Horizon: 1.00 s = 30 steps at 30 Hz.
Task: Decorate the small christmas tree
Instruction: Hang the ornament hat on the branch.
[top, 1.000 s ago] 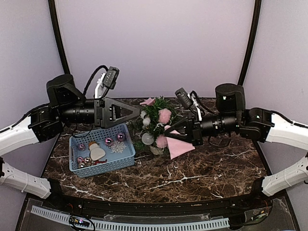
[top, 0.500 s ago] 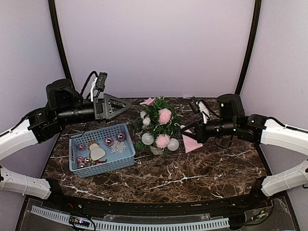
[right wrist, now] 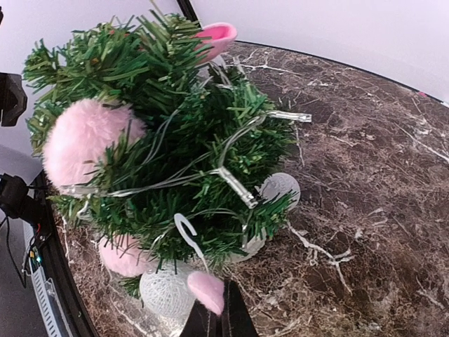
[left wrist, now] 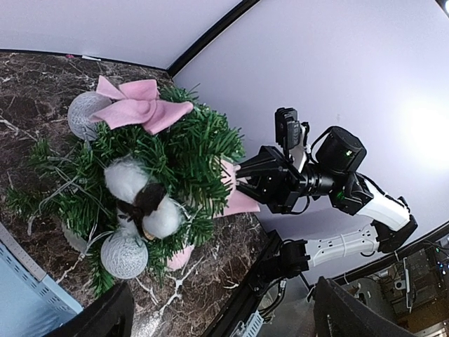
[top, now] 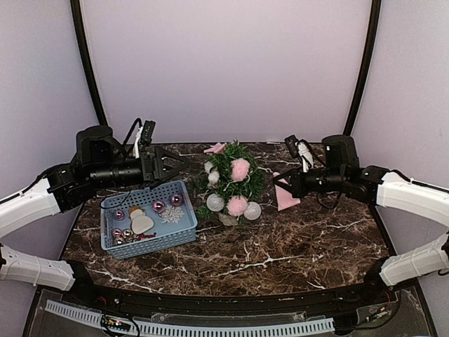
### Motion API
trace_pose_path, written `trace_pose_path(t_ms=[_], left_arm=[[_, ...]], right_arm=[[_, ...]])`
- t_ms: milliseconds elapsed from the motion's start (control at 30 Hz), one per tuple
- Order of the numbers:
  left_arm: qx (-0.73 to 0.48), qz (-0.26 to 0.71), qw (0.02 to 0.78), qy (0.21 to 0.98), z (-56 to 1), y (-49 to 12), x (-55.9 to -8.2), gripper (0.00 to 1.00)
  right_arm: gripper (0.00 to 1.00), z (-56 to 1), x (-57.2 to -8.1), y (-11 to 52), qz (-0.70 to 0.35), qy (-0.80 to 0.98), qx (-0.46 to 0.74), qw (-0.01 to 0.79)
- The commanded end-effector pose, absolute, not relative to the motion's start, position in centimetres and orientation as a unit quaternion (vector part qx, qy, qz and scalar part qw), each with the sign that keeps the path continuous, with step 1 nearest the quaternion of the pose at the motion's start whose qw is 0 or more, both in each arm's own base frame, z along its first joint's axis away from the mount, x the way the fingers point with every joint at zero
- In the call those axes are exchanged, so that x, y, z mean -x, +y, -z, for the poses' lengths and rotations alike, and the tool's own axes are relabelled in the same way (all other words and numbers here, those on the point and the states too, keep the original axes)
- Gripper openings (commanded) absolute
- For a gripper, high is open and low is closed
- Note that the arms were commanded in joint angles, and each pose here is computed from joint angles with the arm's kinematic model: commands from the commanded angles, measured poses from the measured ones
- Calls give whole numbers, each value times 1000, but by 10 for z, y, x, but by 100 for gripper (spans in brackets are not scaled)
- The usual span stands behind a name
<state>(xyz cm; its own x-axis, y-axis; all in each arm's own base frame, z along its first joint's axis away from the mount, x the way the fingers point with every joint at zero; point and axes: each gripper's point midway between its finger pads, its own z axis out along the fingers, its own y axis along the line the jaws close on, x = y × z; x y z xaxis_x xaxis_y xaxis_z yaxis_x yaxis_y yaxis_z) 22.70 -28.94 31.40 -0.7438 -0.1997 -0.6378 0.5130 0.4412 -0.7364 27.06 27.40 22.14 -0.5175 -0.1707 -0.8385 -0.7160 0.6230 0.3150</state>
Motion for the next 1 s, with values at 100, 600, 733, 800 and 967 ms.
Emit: trace_pose_path(t_ms=[100,600,733,800,967], left_arm=[[-82,515,338,784,-303,-284,-230,91],[-61,513,330,790,-289,-279,-230,91],[-64,515,325,791,-288,-281,-230,91],[-63,515,322,792,-287,-282,-230,91],[-60,516,320,792,-285,-280,-227,91]], right_arm=[[0,-242,-305,271,-326,783,276,453],[0,-270,-275,294,-411,762,262,427],[0,-263,-275,301,-403,768,262,423],[0,-258,-276,305,-399,772,265,419],[0,-249,-284,309,-381,780,267,420]])
